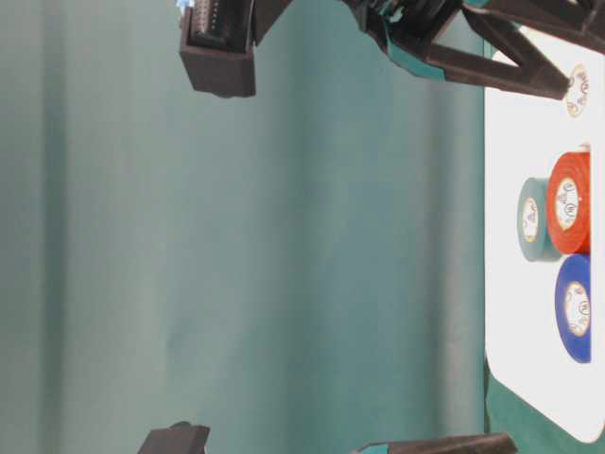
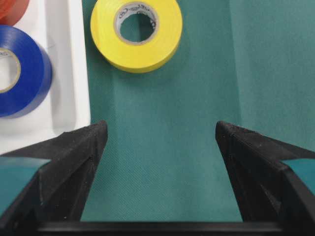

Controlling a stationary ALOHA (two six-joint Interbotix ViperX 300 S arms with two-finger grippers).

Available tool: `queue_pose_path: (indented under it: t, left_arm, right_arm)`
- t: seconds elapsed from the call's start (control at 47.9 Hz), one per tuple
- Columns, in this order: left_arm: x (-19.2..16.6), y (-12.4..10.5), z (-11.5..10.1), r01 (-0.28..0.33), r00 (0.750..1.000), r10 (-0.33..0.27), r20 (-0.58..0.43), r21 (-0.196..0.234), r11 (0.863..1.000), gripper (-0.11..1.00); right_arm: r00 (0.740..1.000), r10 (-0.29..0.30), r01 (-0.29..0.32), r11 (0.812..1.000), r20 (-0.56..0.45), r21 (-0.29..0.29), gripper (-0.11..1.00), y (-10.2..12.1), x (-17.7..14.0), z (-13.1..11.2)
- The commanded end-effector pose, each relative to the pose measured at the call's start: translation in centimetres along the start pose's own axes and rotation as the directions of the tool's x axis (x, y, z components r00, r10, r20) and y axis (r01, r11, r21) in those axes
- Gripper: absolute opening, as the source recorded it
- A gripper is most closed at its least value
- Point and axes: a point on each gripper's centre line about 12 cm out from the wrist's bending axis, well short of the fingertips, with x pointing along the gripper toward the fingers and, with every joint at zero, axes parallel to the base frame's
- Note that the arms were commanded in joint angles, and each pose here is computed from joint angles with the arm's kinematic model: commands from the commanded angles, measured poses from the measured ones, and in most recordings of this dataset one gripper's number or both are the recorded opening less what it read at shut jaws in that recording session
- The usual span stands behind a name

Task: Put the tape alternately from left to right into the white case.
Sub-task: 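Withdraw the left gripper from the tray to the left side, then lower the right gripper into the black roll's hole and close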

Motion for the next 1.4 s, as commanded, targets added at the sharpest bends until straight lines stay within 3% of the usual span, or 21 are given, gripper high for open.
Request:
queue_pose_path:
  t: [0.0,0.355,0.71,1.106,1.378]
  left_arm:
    - [-0.5,-0.1,0.7,0.001,1.000,-0.001,0.028,-0.001,1.000,0.59]
    - [-0.5,-0.1,0.5,0.001,1.000,-0.001,0.025,-0.002,1.000,0.59]
    - [-0.5,-0.1,0.5,0.001,1.000,-0.001,0.025,-0.004,1.000,0.59]
    - [-0.4,-0.1,0.6,0.002,1.000,-0.002,0.028,-0.003,1.000,0.59]
    - [-0.3,-0.1,0.6,0.001,1.000,-0.001,0.026,-0.004,1.000,0.59]
  right_arm:
    - [1.000,0.008,-0.008,1.000,0.018,0.000,0.83,0.2,-0.3,0.4]
    - [0.999,0.041,-0.041,0.999,0.017,-0.035,0.83,1.7,-0.8,-0.1]
    - [0.998,0.066,-0.067,0.995,-0.017,-0.068,0.83,2.7,-1.5,-2.3]
    - [0.997,0.070,-0.070,0.998,-0.045,0.006,0.83,2.3,-2.9,-5.0]
    - [0.996,0.078,-0.077,0.997,-0.044,0.012,0.83,2.5,-2.9,-5.2]
